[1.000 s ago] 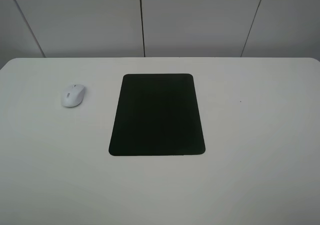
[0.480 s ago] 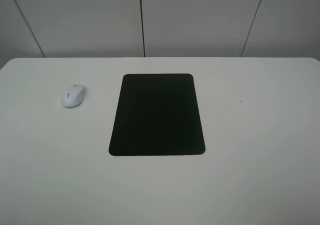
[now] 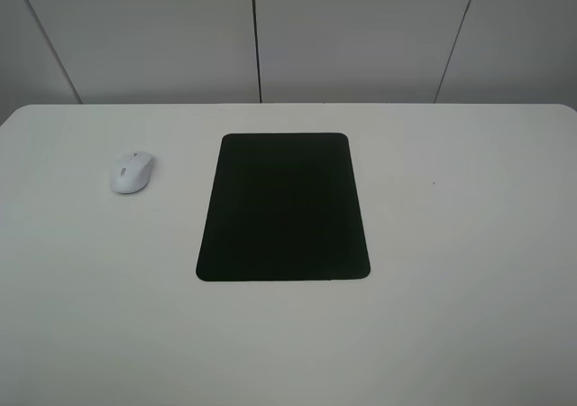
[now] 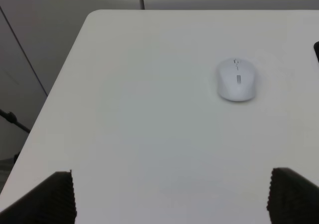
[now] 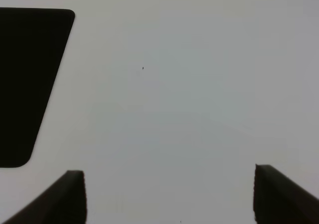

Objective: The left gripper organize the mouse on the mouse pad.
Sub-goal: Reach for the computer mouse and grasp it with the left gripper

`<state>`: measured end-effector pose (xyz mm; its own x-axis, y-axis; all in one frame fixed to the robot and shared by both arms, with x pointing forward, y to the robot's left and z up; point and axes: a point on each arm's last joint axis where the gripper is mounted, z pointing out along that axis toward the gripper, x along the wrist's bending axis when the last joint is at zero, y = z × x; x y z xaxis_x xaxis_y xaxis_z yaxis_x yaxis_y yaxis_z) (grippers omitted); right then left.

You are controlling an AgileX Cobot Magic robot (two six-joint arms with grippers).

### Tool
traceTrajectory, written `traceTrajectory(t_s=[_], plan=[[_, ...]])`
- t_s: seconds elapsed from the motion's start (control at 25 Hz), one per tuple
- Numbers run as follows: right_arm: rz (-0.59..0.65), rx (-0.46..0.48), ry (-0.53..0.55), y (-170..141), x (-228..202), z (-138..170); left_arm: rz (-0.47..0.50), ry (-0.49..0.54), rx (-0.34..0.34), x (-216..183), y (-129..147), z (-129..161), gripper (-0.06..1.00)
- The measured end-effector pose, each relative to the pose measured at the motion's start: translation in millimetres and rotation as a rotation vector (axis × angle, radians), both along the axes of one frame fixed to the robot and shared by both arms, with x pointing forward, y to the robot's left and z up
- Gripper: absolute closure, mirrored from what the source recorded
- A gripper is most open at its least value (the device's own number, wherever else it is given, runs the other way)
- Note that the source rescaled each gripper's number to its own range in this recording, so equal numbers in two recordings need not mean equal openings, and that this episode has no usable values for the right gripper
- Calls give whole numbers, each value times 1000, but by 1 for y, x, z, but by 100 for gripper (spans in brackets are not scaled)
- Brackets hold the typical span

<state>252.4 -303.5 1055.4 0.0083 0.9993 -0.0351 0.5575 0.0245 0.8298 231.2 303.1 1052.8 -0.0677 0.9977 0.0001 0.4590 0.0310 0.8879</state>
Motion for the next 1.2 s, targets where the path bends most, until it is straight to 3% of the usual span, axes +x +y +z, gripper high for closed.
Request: traceTrajectory(t_s=[0.28,0.4,0.56,0.72,0.96,1.2], plan=[[0,0,0,0,0,0,-13,-3,8,33,1,40,-6],[0,0,0,0,0,0,-39,57,7,66,1,66,-6],[0,0,0,0,0,0,-54,211,-21,125,-1,78,-6],[0,0,0,0,0,0,-66,379,-77,185,-5,64,-6],[0,0,0,0,0,0,-59,581,-95,249,-6,13,-6],[0,0,0,0,0,0,-98,676,-93,287,-9,-36,-6]])
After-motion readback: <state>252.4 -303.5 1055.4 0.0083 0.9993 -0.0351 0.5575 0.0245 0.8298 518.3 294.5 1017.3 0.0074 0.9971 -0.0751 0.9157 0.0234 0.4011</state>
